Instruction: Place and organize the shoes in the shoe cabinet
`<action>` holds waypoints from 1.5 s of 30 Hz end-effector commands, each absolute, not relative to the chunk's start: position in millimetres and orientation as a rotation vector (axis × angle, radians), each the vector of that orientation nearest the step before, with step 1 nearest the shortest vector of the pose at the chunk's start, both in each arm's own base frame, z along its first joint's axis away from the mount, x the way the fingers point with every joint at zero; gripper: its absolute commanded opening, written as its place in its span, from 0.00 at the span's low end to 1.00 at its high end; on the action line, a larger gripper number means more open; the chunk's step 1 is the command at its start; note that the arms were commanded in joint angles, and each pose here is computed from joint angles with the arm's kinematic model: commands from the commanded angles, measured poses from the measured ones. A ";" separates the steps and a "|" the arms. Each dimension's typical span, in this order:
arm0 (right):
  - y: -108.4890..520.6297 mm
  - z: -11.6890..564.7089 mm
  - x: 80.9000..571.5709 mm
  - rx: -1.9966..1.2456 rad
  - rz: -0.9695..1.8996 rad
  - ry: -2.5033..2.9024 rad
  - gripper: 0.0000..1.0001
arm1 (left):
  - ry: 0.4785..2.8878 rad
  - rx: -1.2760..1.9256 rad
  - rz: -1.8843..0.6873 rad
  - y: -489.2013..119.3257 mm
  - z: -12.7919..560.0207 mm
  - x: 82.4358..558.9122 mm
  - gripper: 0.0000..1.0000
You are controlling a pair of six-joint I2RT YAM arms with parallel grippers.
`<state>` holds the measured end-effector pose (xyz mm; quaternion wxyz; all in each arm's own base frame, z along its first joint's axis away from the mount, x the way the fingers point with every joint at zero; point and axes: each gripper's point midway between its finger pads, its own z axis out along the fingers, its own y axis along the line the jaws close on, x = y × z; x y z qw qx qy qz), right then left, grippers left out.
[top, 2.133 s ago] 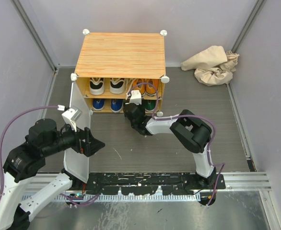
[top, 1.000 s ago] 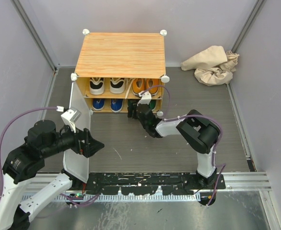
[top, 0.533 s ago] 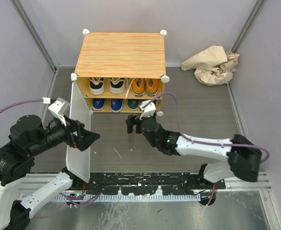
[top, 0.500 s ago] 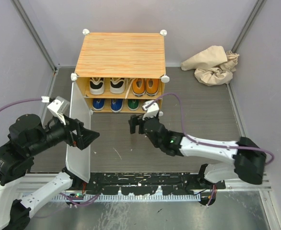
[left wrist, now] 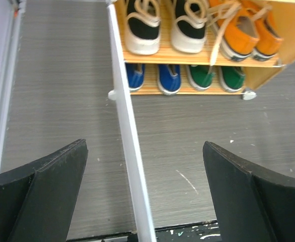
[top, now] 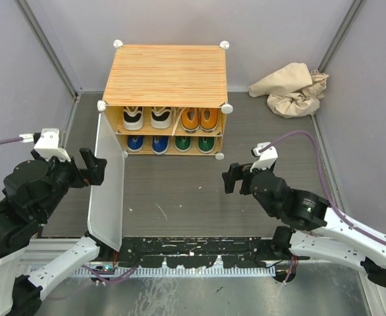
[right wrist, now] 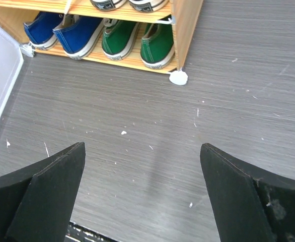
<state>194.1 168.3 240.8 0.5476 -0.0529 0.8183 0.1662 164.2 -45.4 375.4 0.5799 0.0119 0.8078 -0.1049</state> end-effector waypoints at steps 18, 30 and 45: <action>115.5 292.0 166.1 -0.105 0.402 1.941 1.00 | 1.801 0.036 -0.797 -128.9 380.2 162.6 0.98; 111.8 294.5 173.3 -0.120 0.331 1.921 1.00 | 1.691 0.174 -0.994 -183.2 413.8 186.7 0.98; 115.3 292.5 184.7 -0.120 0.253 1.908 1.00 | 1.490 0.678 -1.155 -172.7 411.1 67.0 0.98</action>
